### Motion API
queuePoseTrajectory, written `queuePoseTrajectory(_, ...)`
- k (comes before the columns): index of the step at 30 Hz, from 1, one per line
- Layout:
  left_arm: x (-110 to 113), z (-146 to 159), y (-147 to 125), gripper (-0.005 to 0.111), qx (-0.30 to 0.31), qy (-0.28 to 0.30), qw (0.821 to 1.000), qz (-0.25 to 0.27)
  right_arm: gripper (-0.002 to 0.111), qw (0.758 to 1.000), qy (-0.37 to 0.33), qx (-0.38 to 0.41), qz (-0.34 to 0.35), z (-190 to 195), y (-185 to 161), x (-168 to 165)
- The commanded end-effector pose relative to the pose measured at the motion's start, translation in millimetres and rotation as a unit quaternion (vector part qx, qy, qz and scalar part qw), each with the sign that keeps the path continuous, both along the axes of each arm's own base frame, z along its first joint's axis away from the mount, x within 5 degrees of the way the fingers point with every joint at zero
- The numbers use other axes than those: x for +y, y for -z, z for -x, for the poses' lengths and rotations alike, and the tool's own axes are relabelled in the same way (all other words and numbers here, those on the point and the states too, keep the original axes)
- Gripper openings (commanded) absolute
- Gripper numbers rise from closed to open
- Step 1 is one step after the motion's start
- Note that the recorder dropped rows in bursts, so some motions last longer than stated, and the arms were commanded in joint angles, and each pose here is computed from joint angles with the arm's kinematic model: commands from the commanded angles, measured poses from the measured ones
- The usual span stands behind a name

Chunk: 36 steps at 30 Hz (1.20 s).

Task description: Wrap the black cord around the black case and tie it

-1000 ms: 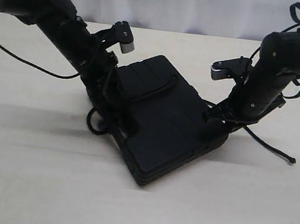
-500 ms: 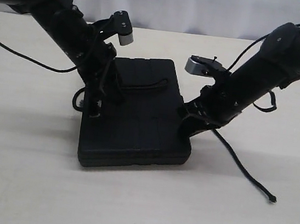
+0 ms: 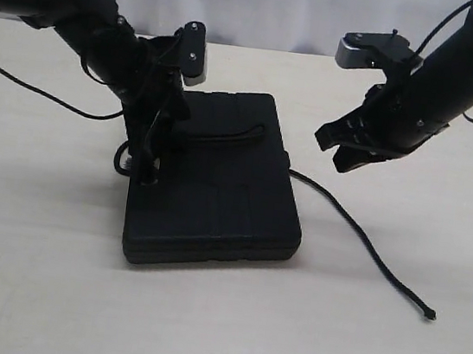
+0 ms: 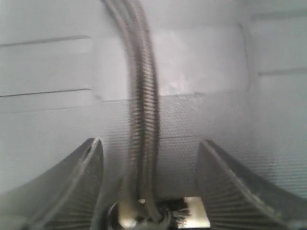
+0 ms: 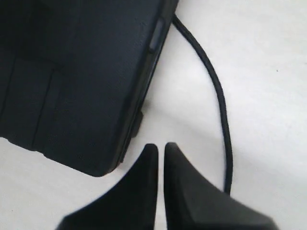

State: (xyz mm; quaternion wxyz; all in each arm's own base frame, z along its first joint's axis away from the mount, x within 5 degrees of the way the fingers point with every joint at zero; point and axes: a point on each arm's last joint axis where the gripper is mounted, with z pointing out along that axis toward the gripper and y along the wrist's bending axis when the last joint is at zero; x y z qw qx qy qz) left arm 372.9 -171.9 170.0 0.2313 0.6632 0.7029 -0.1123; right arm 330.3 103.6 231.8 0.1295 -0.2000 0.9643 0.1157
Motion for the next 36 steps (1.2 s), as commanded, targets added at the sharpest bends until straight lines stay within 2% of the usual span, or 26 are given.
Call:
queuePoseTrajectory(1, -1, -9, 22, 0.054, -0.014, -0.006, 1.0, -0.011, 0.004, 1.0, 0.017, 0.004, 0.021, 1, -3, -5)
queuePoseTrajectory(4, 0, -15, 22, 0.053, -0.041, -0.024, 0.999, -0.011, 0.004, 1.0, 0.021, -0.014, 0.018, -2, -4, -4)
queuePoseTrajectory(6, -1, -12, 22, 0.036, -0.024, -0.021, 0.999, -0.007, 0.004, 0.999, 0.025, -0.028, 0.013, -4, -5, -4)
queuePoseTrajectory(7, -2, -8, 23, 0.019, -0.005, -0.015, 1.0, -0.002, 0.004, 0.999, 0.028, -0.029, 0.008, -5, -5, -3)
queuePoseTrajectory(9, -4, -6, 22, 0.0, 0.013, -0.017, 1.0, 0.012, 0.004, 0.999, 0.025, -0.028, 0.008, -4, -5, -3)
queuePoseTrajectory(12, -6, -5, 16, 0.0, 0.019, -0.018, 0.999, 0.025, 0.004, 0.999, 0.028, -0.026, 0.004, -4, -5, -2)
queuePoseTrajectory(19, -10, 1, -50, 0.0, -0.034, -0.05, 0.992, 0.107, 0.004, 0.999, 0.03, -0.024, 0.001, -4, -5, -2)
queuePoseTrajectory(22, -12, 4, -50, 0.0, -0.018, -0.045, 0.992, 0.115, 0.004, 0.999, 0.031, -0.021, 0.001, -4, -5, -2)
queuePoseTrajectory(25, -12, 2, -40, 0.006, 0.0, -0.055, 0.992, 0.111, 0.004, 0.999, 0.031, -0.022, 0.002, -4, -5, -2)
queuePoseTrajectory(28, -12, 2, -38, 0.026, 0.003, -0.053, 0.993, 0.109, 0.004, 0.999, 0.037, -0.024, 0.017, -4, -4, -5)
queuePoseTrajectory(31, -12, 2, -39, 0.047, 0.002, -0.055, 0.992, 0.11, 0.004, 0.996, 0.074, -0.028, 0.048, -6, -3, -12)
queuePoseTrajectory(33, -12, 1, -39, 0.054, -0.001, -0.058, 0.992, 0.11, 0.004, 0.991, 0.101, -0.034, 0.08, -7, -2, -19)
queuePoseTrajectory(36, -12, 1, -39, 0.055, -0.001, -0.058, 0.992, 0.11, 0.007, 0.986, 0.12, -0.033, 0.114, -5, 6, -27)
